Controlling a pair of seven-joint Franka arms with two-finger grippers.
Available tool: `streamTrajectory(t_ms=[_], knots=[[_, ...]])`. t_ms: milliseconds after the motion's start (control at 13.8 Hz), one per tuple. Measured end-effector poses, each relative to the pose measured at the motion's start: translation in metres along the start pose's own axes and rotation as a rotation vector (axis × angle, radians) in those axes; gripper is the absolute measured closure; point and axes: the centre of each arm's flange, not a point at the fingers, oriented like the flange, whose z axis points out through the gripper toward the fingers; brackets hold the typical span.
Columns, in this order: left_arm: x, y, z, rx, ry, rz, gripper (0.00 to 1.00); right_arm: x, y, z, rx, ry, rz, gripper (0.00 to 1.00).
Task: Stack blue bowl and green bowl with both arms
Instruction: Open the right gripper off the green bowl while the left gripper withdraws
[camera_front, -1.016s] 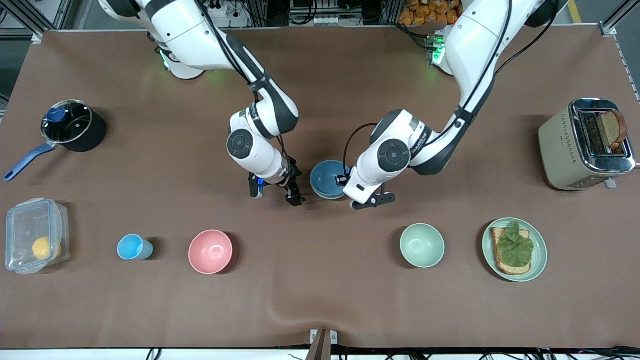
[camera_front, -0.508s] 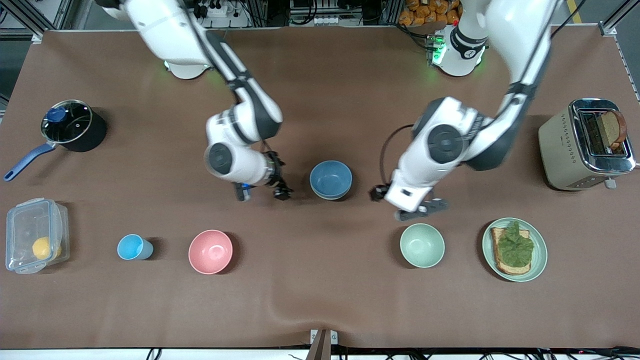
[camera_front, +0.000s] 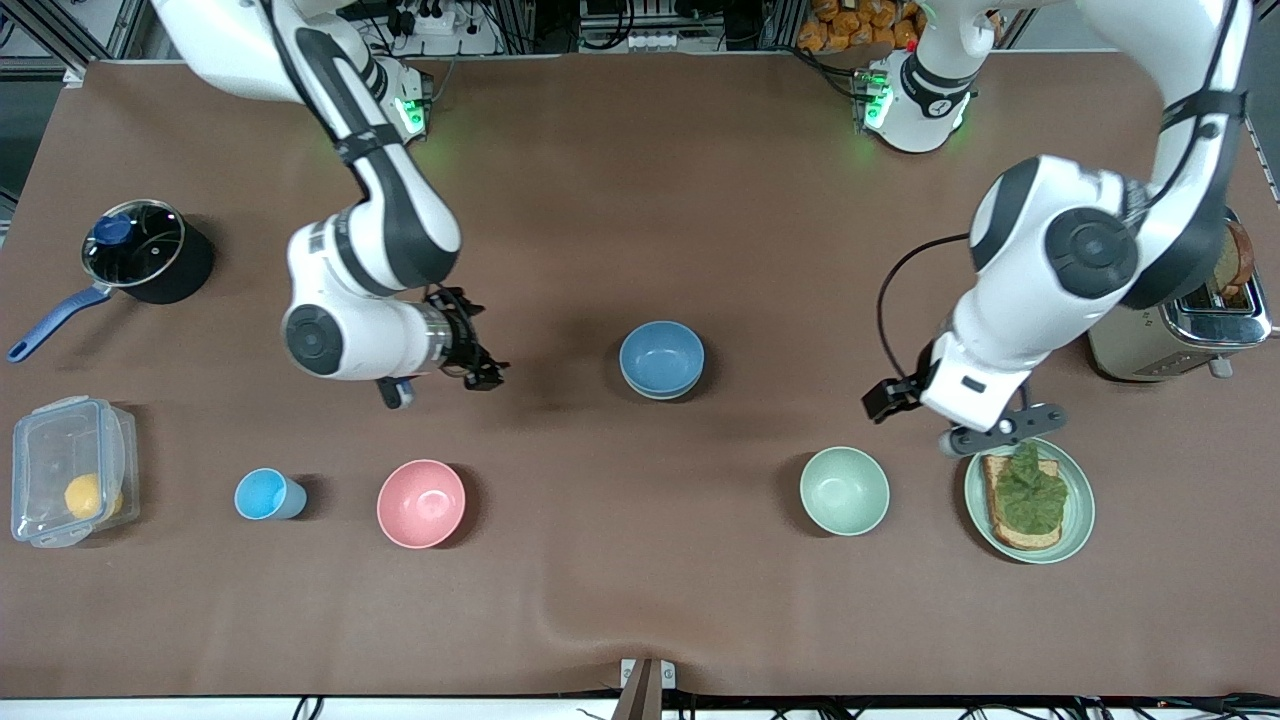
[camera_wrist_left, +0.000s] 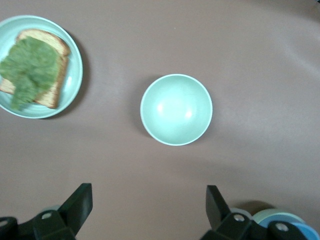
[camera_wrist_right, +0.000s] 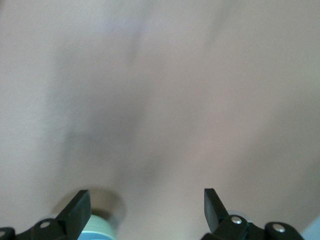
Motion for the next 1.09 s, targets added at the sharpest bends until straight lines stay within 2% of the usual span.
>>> streamTrajectory(t_ms=[218, 290, 435, 580, 653, 943, 1088], knots=[[-0.004, -0.032, -0.036, 0.053, -0.023, 0.085, 0.0, 0.047, 0.023, -0.031, -0.04, -0.022, -0.057, 0.0], [-0.005, -0.048, -0.049, 0.072, -0.035, 0.108, 0.0, 0.058, 0.028, -0.039, -0.046, -0.012, -0.07, 0.0], [-0.012, -0.072, -0.072, 0.092, -0.057, 0.146, 0.0, 0.062, 0.033, -0.05, -0.059, 0.04, -0.112, 0.0], [-0.025, -0.09, -0.097, 0.102, -0.075, 0.187, 0.0, 0.062, 0.037, -0.059, -0.063, 0.073, -0.211, 0.0], [-0.031, -0.098, -0.112, 0.105, -0.074, 0.198, 0.0, 0.067, 0.041, -0.067, -0.065, 0.074, -0.274, 0.0], [-0.048, -0.11, -0.153, 0.104, -0.03, 0.21, 0.0, 0.125, 0.083, -0.117, -0.046, 0.041, -0.479, 0.0], [-0.056, -0.107, -0.162, 0.101, -0.051, 0.247, 0.0, 0.135, 0.1, -0.14, -0.049, 0.091, -0.563, 0.0]])
